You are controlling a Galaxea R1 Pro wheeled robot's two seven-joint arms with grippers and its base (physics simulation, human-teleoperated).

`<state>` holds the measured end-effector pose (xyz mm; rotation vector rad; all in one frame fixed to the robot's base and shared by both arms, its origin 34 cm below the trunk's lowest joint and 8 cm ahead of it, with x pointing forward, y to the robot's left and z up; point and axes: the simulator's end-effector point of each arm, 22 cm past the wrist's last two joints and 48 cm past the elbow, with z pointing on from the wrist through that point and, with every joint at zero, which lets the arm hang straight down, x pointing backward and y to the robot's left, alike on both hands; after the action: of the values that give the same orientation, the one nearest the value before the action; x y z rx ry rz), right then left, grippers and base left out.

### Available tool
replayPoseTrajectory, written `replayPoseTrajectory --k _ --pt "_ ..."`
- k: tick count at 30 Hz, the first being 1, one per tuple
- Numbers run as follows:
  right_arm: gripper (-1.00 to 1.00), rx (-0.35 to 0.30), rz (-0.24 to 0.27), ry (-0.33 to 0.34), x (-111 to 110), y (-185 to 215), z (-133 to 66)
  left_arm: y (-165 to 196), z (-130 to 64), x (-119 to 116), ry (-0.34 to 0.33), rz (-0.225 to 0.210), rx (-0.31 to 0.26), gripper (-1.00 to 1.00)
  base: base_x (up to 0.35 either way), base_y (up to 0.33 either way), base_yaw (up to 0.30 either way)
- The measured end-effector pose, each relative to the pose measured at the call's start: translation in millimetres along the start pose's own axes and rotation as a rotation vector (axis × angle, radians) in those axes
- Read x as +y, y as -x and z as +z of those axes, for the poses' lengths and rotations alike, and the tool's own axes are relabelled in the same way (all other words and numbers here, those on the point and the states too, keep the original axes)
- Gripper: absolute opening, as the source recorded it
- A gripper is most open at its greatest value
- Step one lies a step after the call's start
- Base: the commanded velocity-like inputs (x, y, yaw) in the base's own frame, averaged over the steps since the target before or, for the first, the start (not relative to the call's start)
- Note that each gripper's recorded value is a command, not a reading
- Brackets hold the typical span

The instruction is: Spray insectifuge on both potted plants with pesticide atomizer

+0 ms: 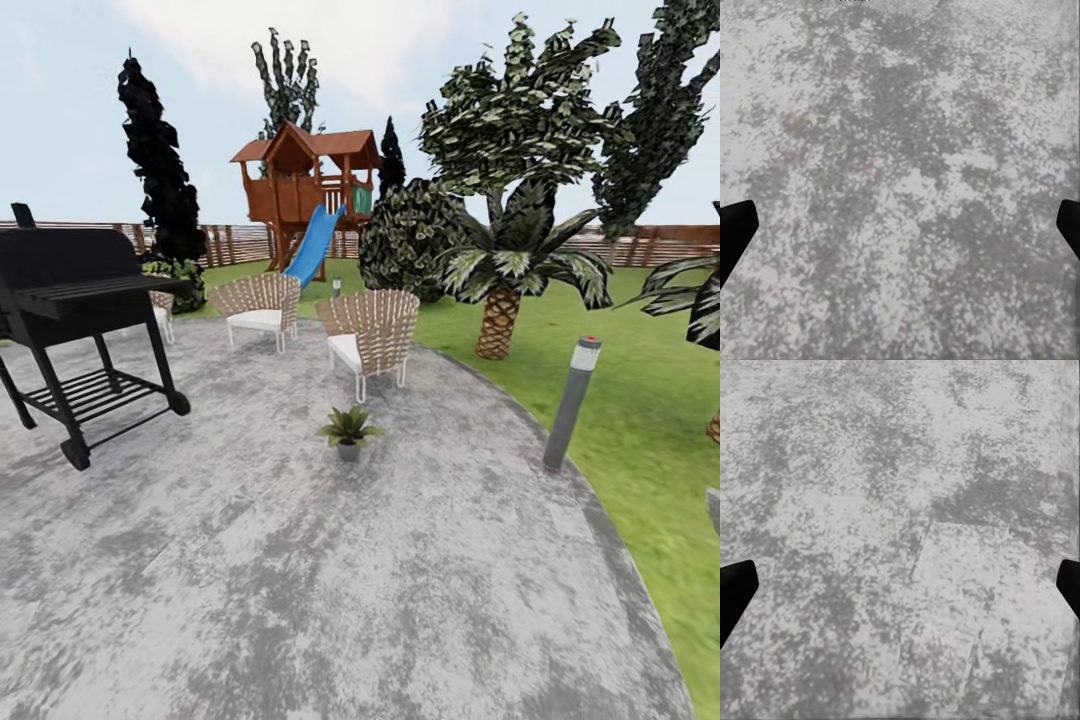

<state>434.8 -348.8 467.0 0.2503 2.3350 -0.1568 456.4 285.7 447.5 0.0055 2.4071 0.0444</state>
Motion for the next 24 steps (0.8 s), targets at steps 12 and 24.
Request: replayPoseTrajectory --k 12,24 --pt "1.00 0.008 -0.002 0.000 -0.1 -22.1 14.3 -20.0 15.7 0.3 0.002 0.001 0.005 1.00 0.000 0.000 -0.286" --pt "1.00 0.019 -0.007 0.000 -0.2 -46.6 28.6 -43.2 31.5 -0.4 0.002 0.001 0.014 1.00 0.000 0.000 -0.267"
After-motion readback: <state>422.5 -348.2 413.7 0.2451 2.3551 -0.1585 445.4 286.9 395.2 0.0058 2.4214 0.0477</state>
